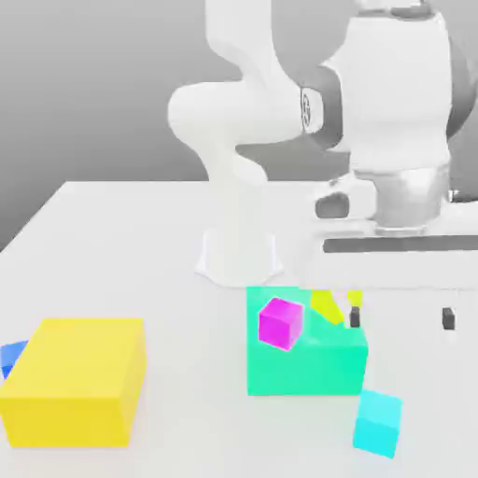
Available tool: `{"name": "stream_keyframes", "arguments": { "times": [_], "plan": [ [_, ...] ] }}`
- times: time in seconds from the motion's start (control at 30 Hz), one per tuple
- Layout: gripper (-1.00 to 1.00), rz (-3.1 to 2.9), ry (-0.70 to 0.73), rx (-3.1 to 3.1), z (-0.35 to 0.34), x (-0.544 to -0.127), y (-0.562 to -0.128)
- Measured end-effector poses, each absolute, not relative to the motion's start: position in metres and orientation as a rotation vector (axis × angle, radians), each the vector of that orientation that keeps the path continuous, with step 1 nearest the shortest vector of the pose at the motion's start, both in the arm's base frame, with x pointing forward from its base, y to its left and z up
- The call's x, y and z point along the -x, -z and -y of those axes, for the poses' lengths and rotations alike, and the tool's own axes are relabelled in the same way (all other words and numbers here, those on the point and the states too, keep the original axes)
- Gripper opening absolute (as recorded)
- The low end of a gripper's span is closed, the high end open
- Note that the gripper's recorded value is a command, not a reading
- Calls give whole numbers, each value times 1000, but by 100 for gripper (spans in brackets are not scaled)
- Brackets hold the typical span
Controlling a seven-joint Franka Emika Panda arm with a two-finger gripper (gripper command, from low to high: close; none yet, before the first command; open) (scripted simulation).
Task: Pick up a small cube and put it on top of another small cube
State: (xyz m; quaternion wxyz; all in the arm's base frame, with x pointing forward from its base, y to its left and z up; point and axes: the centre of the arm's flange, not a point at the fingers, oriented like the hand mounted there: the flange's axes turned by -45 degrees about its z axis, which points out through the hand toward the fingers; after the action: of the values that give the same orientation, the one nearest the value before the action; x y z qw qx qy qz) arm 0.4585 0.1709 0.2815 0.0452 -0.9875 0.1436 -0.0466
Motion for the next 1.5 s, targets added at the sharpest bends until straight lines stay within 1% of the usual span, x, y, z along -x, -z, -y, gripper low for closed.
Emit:
{"name": "stream_keyframes", "arguments": {
  "times": [0.13, 0.3, 0.33, 0.53, 0.6, 0.73, 0.8, 0.97, 1.17, 1.33, 1.5],
  "plan": [
    [0, -539, 23, 3078, -182, -437, -210],
    [0, -556, 1, 3091, -184, -432, -144],
    [-100, -557, 0, 3091, -184, -431, -136],
    [-100, -557, 3, 3090, -184, -431, -133],
    [-100, -556, 3, 3091, -185, -432, -146],
    [-100, -552, 1, 3091, -184, -431, -192],
    [-100, -458, -15, 3093, -185, -423, -212],
    [-100, -133, -45, 3087, -188, -394, -256],
    [-100, 252, -43, 3059, -180, -356, -301],
    [-100, 571, -25, 3026, -170, -322, -329],
    [-100, 878, -7, 2989, -156, -288, -348]
  ]
}}
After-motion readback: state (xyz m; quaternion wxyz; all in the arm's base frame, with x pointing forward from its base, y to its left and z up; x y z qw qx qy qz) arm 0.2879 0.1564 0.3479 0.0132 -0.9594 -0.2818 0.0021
